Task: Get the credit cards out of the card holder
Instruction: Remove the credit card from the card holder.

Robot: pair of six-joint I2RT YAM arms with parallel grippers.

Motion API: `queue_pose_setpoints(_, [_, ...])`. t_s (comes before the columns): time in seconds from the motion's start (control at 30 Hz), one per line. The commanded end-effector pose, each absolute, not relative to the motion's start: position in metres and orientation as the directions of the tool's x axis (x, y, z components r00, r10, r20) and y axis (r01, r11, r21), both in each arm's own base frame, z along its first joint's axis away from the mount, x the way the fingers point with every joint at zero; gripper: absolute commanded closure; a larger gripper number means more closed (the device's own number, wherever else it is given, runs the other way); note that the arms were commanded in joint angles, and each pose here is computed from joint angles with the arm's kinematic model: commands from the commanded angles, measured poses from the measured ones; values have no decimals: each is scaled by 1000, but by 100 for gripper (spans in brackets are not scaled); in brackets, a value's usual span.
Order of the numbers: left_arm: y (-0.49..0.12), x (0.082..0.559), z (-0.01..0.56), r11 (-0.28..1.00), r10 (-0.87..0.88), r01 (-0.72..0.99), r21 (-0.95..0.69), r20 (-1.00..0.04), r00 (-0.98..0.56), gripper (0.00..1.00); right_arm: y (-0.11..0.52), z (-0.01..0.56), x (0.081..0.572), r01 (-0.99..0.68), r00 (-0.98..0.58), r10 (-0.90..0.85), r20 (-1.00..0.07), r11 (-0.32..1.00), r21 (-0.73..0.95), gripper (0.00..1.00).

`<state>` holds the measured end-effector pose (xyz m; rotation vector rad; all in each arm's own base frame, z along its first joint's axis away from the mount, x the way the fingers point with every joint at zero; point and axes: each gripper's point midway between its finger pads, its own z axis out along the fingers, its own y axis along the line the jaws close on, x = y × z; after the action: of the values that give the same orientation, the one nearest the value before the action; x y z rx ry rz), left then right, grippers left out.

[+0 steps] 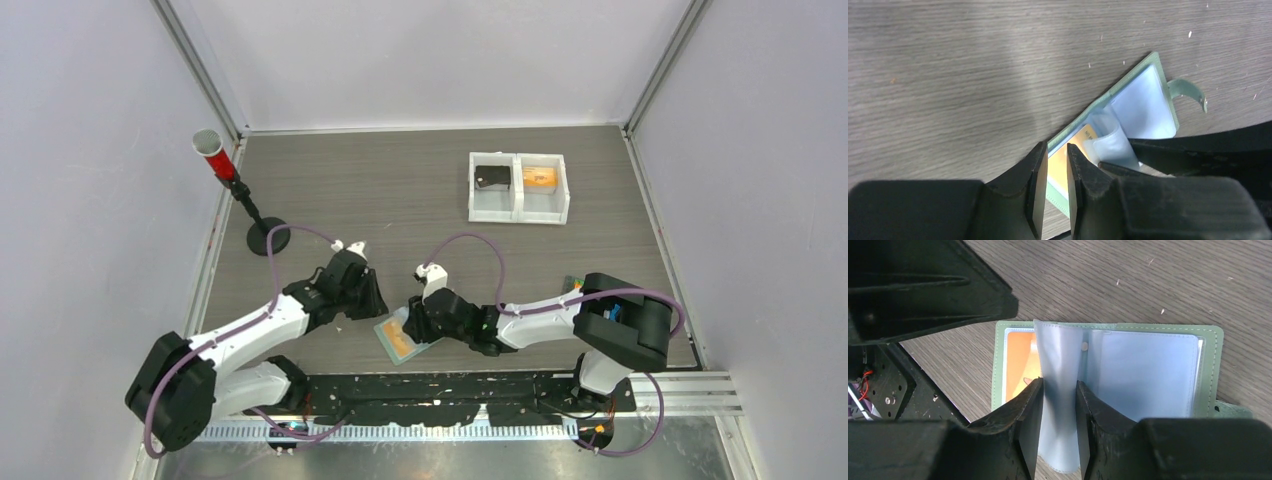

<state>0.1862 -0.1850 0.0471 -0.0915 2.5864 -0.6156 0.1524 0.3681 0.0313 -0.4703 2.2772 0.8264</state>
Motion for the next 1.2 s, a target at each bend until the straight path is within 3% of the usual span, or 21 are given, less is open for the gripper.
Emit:
queue_pose_setpoints(0.0, [-200, 209, 58, 882, -164, 90, -462, -479, -862, 78, 382, 58, 153, -537, -710, -31, -704, 671, 512, 64])
queue_pose_setpoints(0.3, [-220, 200, 46, 842, -121, 121, -526, -403, -907, 83, 383, 63, 153, -537, -711, -20, -703, 660, 525, 63])
queue_pose_setpoints(0.57, [-238, 186, 70, 737, -128, 176, -653, -390, -912, 83, 364, 71, 162, -517, -691, -33, -722, 721, 462, 41])
queue_pose_setpoints(0.7, [-251, 182, 78, 675, -125, 196, -711, -372, -920, 82, 347, 84, 167, -504, -672, -29, -740, 750, 429, 36])
queue_pose_setpoints(1.0, [-274, 183, 80, 583, -116, 200, -787, -324, -939, 81, 321, 128, 164, -519, -629, -20, -777, 755, 400, 37])
queue_pose_setpoints(1.17, [-257, 189, 78, 665, -148, 180, -725, -364, -920, 81, 335, 139, 152, -583, -634, -33, -773, 677, 449, 45])
